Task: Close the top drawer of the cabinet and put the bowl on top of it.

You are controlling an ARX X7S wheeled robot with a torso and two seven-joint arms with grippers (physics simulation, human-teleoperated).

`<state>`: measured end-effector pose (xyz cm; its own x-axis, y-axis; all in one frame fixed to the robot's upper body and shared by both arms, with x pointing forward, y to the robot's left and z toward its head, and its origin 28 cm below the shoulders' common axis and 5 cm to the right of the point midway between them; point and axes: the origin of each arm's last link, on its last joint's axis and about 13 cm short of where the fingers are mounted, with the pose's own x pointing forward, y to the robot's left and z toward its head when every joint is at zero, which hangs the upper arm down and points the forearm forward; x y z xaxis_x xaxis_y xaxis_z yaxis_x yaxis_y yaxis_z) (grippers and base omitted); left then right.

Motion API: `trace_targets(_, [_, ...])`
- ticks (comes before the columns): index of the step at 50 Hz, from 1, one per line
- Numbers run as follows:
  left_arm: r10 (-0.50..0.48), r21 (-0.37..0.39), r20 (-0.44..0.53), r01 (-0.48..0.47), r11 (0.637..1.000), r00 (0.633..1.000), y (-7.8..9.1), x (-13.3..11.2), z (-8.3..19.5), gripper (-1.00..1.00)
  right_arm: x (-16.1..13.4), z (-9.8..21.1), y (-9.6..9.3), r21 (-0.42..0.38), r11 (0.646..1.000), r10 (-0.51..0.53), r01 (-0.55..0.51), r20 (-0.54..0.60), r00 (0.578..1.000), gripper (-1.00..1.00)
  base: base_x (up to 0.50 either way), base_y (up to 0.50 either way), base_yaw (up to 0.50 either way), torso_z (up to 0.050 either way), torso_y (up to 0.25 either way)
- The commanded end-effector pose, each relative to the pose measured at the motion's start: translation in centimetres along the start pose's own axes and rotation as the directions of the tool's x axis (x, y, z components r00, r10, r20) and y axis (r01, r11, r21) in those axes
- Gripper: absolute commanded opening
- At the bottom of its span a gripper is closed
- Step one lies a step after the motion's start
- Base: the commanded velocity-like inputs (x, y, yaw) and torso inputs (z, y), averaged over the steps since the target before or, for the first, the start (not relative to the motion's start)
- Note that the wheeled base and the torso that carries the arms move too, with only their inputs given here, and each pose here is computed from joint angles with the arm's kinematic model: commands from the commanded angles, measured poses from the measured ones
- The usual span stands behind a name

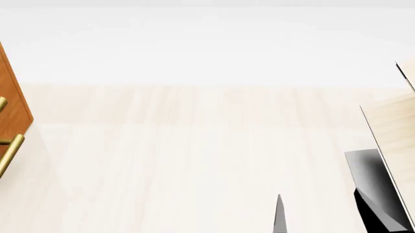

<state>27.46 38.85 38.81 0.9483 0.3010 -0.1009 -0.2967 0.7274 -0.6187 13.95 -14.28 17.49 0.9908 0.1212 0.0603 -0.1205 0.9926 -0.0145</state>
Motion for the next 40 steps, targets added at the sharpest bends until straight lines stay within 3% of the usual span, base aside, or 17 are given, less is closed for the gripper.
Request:
trace_targets(1, [0.006,-0.026,0.028,-0.005,1.000,1.000,0.3,-0.5,0.6,-1.00,0.0,0.0,0.0,-0.002,1.000,0.004,-0.004,0.000,1.000,1.00,0.00,0.00,0.00,0.000,0.000])
trace_targets(13, [0.044,-0.024,0.072,-0.043,0.999,0.996,0.9,-1.2,1.3,-1.00,0.1,-0.3,0.1,0.001,1.000,0.006,-0.006,-0.006,1.000,1.00,0.00,0.00,0.00,0.000,0.001])
trace_targets(22, [0.049,-0.025,0.069,-0.047,0.999,0.996,1.1,-0.9,1.2,-1.00,0.1,-0.3,0.0,0.001,1.000,0.006,-0.006,-0.007,1.000,1.00,0.00,0.00,0.00,0.000,0.000])
trace_targets(25, [0.025,-0.065,0.036,-0.023,0.998,0.999,1.1,-1.0,1.3,-1.00,0.0,-0.4,0.1,0.000,1.000,0.007,-0.007,-0.007,1.000,1.00,0.00,0.00,0.00,0.000,0.000])
trace_targets(40, [0.068,-0.052,0.073,-0.065,0.997,0.995,1.9,-0.7,1.9,-1.00,0.2,-0.5,0.0,0.000,1.000,0.007,-0.007,-0.010,1.000,1.00,0.00,0.00,0.00,0.000,0.001])
